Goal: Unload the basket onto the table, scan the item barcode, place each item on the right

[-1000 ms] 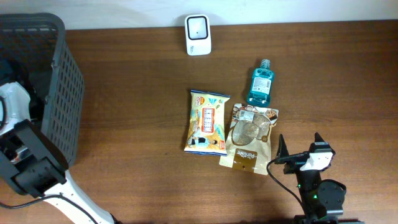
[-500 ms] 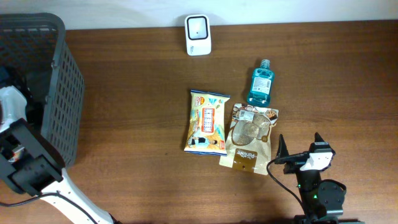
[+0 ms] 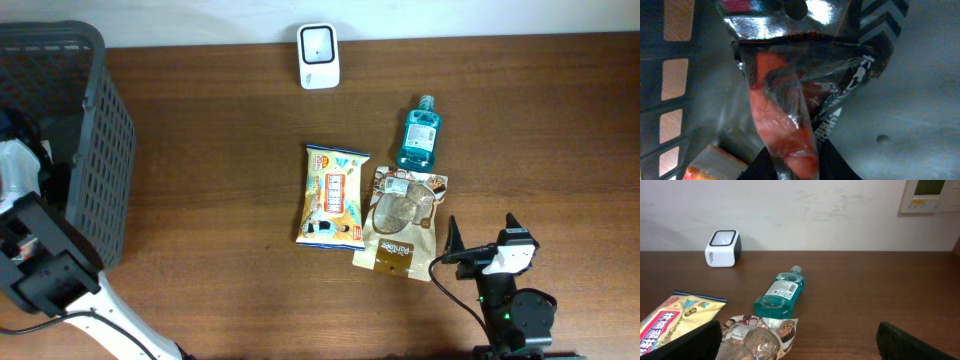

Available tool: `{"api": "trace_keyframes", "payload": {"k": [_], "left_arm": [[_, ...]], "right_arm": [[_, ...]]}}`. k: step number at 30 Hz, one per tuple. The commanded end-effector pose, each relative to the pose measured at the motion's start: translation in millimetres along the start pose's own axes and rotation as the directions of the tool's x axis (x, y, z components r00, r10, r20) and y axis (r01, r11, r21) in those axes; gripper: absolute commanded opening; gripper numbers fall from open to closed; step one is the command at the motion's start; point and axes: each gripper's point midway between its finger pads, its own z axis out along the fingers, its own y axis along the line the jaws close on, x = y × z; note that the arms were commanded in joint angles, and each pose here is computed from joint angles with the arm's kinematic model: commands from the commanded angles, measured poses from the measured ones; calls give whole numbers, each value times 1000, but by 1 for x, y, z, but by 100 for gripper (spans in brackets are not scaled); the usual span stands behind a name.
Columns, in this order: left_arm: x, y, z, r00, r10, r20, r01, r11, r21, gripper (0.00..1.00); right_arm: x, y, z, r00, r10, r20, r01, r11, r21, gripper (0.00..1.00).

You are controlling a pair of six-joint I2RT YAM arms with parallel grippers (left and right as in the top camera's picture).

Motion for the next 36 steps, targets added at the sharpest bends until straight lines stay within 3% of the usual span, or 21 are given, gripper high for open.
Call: {"api": "trace_keyframes", "payload": {"k": [1, 19, 20, 23, 25, 30, 36], "left_arm": [[-8, 6, -35, 995, -54, 81, 52, 998, 38, 4], [-33, 5, -152, 920, -135, 367, 52, 972, 228, 0], [-31, 4, -151, 924, -133, 359, 51, 972, 230, 4], [-28, 2, -146, 932, -128, 338, 49, 971, 234, 57], [-26, 0, -142, 938, -124, 323, 47, 970, 237, 70], [-15, -6, -107, 970, -99, 220, 50, 975, 218, 79], [7, -21, -44, 998, -57, 36, 48, 975, 216, 82]], "right_arm": [[3, 0, 0, 1000, -6, -4, 6, 1000, 3, 98], [3, 0, 0, 1000, -6, -3, 6, 1000, 3, 98], [3, 0, 0, 1000, -6, -4, 6, 1000, 3, 98], [3, 0, 0, 1000, -6, -3, 6, 1000, 3, 98], [3, 0, 0, 1000, -6, -4, 6, 1000, 3, 98], [3, 0, 0, 1000, -6, -3, 6, 1000, 3, 98], [3, 0, 0, 1000, -6, -4, 6, 1000, 3, 98]]}}
